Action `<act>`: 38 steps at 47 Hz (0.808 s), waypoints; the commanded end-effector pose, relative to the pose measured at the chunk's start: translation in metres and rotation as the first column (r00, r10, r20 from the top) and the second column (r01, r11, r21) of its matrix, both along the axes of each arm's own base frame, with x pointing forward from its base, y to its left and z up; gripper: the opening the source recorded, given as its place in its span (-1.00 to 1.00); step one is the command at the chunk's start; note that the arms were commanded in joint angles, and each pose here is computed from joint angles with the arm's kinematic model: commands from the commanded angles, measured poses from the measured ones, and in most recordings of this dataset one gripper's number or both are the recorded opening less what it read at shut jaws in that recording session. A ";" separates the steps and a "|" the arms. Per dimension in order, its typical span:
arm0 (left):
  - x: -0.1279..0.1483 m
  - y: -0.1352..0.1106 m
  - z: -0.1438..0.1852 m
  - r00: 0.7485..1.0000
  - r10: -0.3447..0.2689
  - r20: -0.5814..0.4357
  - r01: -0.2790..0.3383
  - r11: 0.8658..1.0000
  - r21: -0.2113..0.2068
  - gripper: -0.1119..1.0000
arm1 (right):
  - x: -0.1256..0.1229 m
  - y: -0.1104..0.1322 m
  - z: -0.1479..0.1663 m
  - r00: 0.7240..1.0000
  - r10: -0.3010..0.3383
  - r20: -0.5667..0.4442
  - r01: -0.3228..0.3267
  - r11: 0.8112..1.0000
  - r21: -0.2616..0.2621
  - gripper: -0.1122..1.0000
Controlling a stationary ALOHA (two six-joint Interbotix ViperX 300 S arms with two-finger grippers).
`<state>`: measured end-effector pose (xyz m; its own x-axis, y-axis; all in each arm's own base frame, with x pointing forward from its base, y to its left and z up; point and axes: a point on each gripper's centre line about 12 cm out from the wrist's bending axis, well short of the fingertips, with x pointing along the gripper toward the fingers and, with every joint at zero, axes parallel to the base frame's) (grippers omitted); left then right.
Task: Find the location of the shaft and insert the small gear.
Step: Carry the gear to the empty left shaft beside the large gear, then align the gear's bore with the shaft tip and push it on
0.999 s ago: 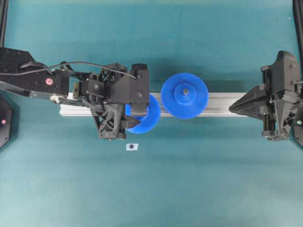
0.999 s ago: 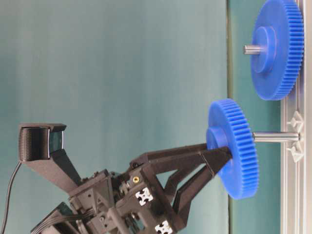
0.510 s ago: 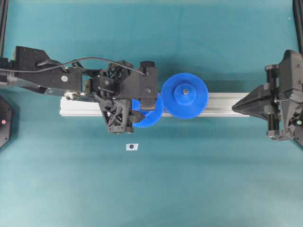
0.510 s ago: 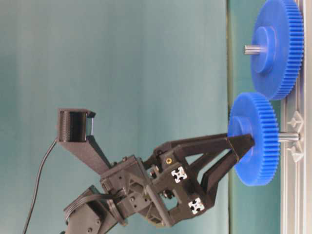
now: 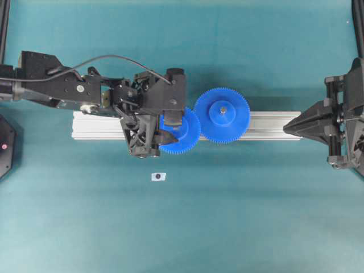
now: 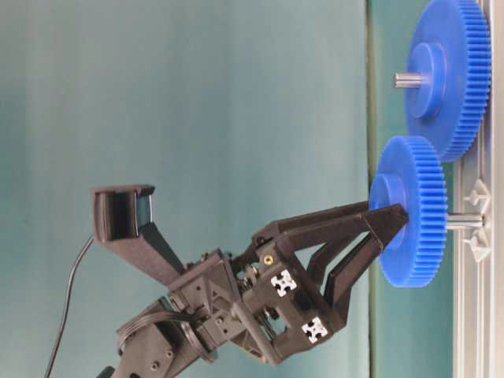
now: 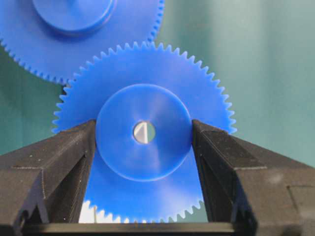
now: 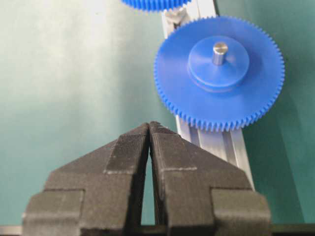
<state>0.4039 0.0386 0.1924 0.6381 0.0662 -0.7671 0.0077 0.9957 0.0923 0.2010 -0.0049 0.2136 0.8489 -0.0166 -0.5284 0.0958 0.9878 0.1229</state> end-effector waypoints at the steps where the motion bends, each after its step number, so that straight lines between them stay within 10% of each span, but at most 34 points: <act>1: 0.001 0.003 0.006 1.000 -0.003 0.002 0.003 1.000 0.010 0.38 | 0.002 0.000 0.004 1.000 -0.006 0.014 0.006 1.000 0.006 -0.59; 38: -0.016 0.016 -0.005 0.994 0.044 -0.099 -0.045 0.999 -0.006 0.38 | 0.002 0.000 0.003 1.000 -0.008 0.014 0.008 1.000 0.012 -0.59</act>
<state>0.3918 0.0530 0.1838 0.5610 0.0828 -0.8237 -0.0241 0.9962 0.0837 0.2007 -0.0048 0.2130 0.8481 -0.0159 -0.5296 0.0969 0.9873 0.1257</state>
